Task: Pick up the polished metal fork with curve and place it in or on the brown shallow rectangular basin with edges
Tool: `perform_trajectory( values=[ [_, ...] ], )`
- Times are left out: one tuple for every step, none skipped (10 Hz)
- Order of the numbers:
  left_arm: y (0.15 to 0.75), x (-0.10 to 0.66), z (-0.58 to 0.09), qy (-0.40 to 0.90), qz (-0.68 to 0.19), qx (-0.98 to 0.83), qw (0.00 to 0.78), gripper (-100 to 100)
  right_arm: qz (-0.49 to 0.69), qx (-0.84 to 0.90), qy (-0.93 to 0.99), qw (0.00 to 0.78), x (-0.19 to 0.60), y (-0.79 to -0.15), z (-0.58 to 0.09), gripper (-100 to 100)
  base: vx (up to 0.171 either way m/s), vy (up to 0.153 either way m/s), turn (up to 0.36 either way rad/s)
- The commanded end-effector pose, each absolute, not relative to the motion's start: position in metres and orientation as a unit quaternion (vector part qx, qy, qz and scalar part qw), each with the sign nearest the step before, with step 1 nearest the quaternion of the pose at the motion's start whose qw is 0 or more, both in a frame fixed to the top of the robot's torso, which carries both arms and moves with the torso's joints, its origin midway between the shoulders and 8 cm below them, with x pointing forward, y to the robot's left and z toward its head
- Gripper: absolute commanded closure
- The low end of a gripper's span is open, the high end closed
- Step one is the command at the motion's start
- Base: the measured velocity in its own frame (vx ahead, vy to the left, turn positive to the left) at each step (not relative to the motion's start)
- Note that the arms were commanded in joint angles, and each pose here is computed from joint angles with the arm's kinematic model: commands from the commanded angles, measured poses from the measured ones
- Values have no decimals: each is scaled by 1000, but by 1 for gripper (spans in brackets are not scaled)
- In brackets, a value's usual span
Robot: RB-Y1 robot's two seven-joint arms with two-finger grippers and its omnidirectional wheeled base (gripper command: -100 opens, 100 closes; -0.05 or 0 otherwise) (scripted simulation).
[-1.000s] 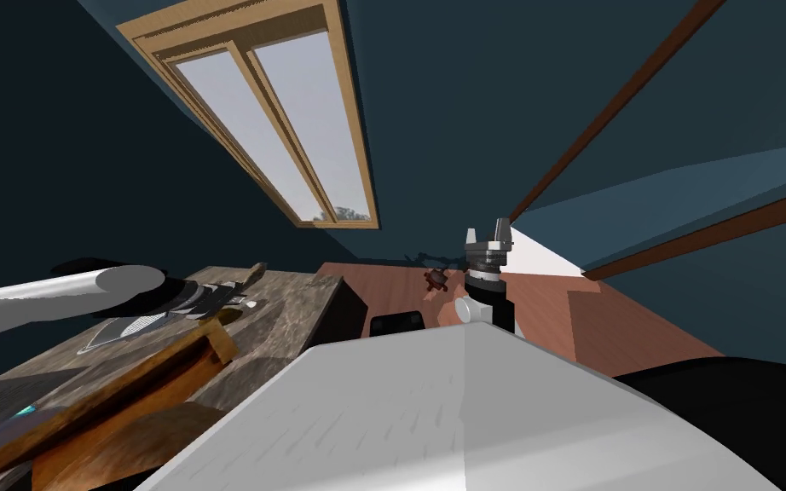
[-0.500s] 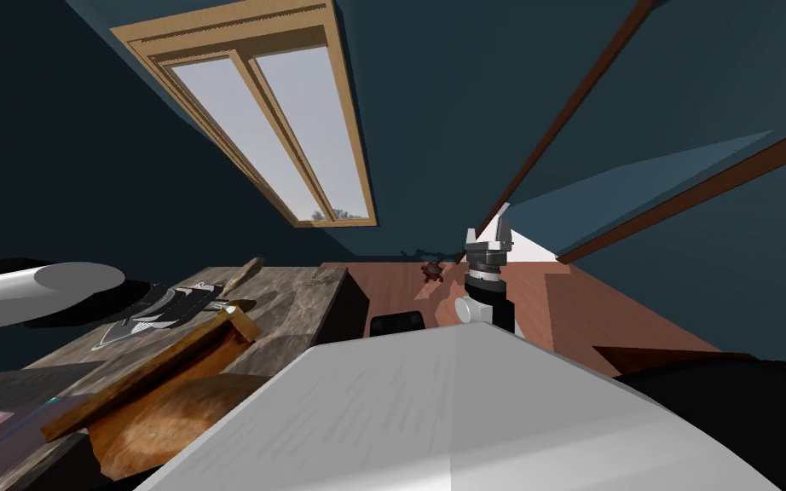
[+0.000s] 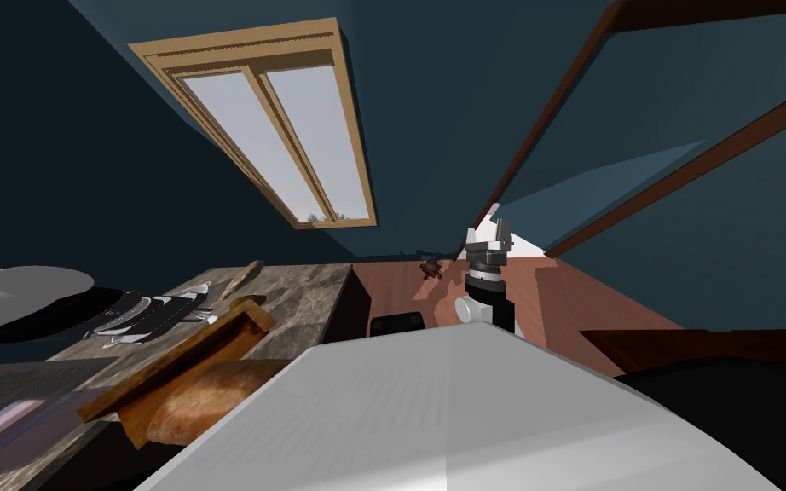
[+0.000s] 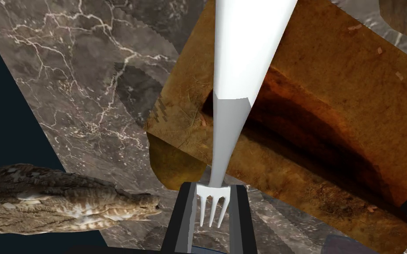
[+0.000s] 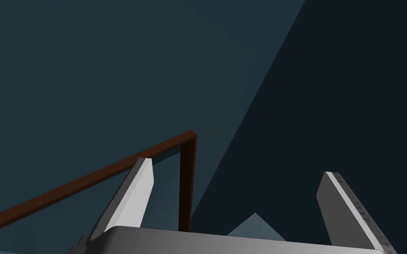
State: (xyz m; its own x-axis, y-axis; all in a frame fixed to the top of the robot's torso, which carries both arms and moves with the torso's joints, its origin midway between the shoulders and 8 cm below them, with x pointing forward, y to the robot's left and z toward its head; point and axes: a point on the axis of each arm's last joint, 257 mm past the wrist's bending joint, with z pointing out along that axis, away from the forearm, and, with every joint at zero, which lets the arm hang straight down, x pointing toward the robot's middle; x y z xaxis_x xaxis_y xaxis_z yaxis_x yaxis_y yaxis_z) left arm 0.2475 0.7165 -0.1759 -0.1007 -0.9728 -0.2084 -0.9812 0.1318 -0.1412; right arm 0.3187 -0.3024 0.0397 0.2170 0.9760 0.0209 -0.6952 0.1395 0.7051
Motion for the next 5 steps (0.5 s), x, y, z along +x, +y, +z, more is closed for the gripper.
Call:
perform_trajectory(
  values=[
    [721, 229, -179, 737, 25, -667, 110, 100, 581, 304, 231, 719, 319, -302, 40, 0, -60, 66, -88],
    [721, 229, -179, 737, 25, -667, 110, 100, 581, 304, 231, 719, 319, -302, 40, 0, -53, 56, -74],
    [721, 229, -179, 737, 25, -667, 110, 100, 581, 304, 231, 719, 319, -302, 40, 0, -26, 14, -5],
    [726, 204, -185, 730, 38, -677, 86, 100, 581, 304, 231, 719, 319, -302, 40, 0, -46, 42, -132],
    [726, 204, -185, 730, 38, -677, 86, 100, 581, 304, 231, 719, 319, -302, 40, 0, -56, 62, -80]
  ],
)
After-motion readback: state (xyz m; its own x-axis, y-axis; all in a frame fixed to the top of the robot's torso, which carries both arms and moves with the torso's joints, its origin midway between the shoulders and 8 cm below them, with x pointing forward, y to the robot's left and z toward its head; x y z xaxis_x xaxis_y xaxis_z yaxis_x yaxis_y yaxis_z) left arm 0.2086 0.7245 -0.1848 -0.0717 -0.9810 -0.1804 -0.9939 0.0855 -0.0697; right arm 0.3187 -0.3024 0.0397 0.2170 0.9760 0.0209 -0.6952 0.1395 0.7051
